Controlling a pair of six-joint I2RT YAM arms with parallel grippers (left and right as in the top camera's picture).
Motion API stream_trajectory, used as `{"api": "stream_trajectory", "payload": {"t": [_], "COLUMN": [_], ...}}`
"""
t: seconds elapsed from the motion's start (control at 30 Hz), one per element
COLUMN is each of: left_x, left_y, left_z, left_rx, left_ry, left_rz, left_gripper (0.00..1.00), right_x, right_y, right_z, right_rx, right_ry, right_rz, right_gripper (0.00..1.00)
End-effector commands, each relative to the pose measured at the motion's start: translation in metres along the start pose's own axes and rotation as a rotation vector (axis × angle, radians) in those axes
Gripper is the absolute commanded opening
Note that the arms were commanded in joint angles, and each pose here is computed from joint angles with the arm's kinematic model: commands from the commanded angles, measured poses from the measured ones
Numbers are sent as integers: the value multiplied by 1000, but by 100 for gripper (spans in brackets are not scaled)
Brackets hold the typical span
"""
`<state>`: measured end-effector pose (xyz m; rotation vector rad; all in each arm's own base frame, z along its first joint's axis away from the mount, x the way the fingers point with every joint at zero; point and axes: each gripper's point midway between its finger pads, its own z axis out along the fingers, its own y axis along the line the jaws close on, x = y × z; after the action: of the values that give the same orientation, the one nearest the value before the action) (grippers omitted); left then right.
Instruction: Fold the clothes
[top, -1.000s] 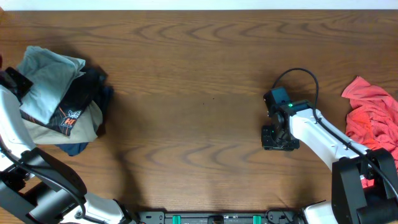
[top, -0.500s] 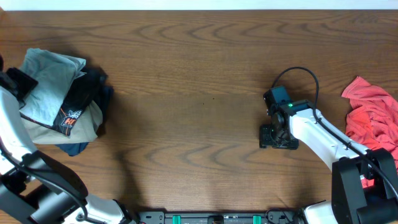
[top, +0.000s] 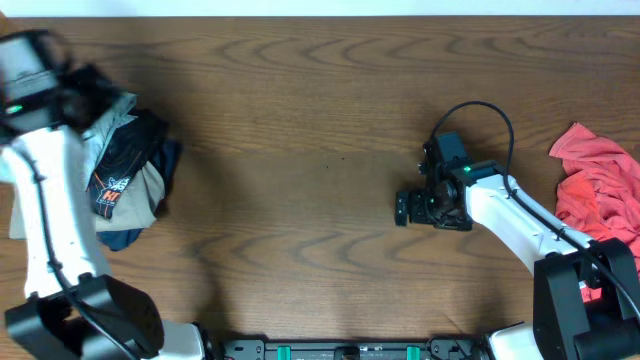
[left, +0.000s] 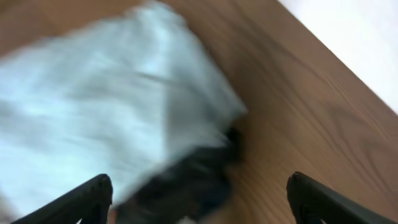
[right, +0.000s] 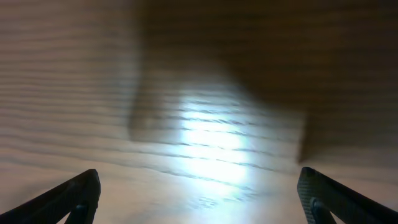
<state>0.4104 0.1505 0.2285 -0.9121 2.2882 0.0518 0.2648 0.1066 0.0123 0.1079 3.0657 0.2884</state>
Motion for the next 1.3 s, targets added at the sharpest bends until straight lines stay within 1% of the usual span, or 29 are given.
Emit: {"api": "stream_trajectory", "payload": {"t": [0.0, 0.03, 0.17, 0.27, 0.4, 0.5, 0.6, 0.7, 0.77, 0.9, 1.07, 1.17, 1.27], "left_x": [32, 45, 98, 140, 181, 200, 209, 212, 211, 209, 212, 216, 220], "left_y": [-47, -63, -115, -132, -115, -98, -85, -78, -76, -77, -76, -73, -68], "left_z": [0, -1, -3, -6, -21, -35, -46, -56, -61, -73, -97, -114, -121], "left_rx": [66, 87, 154, 166, 108, 79, 51, 47, 61, 137, 286, 382, 445], "left_ry": [63, 86, 172, 263, 414, 526, 590, 611, 589, 477, 267, 133, 42], "left_rz": [96, 146, 372, 526, 604, 618, 625, 625, 623, 613, 647, 638, 621], "left_gripper": [97, 98, 98, 98, 98, 98, 98, 98, 98, 98, 98, 98, 98], "right_x": [-9, -13, -32, -45, -50, -50, -52, -53, -52, -44, -27, -16, -1], "right_y": [4, 2, -1, -12, -26, -34, -39, -46, -52, -58, -59, -61, -69], "right_z": [-5, -7, -26, -51, -77, -84, -93, -108, -121, -148, -173, -184, -193], "right_rx": [-63, -66, -117, -121, -109, -106, -101, -62, -21, 25, 22, 24, 60], "right_ry": [-12, -22, -45, -47, -31, -36, -67, -123, -177, -293, -481, -622, -719], "right_rz": [28, 25, -6, 24, 32, 50, 65, 77, 85, 72, 50, 30, 35], "right_gripper": [99, 99, 99, 99, 99, 99, 99, 99, 99, 99, 99, 99, 99]}}
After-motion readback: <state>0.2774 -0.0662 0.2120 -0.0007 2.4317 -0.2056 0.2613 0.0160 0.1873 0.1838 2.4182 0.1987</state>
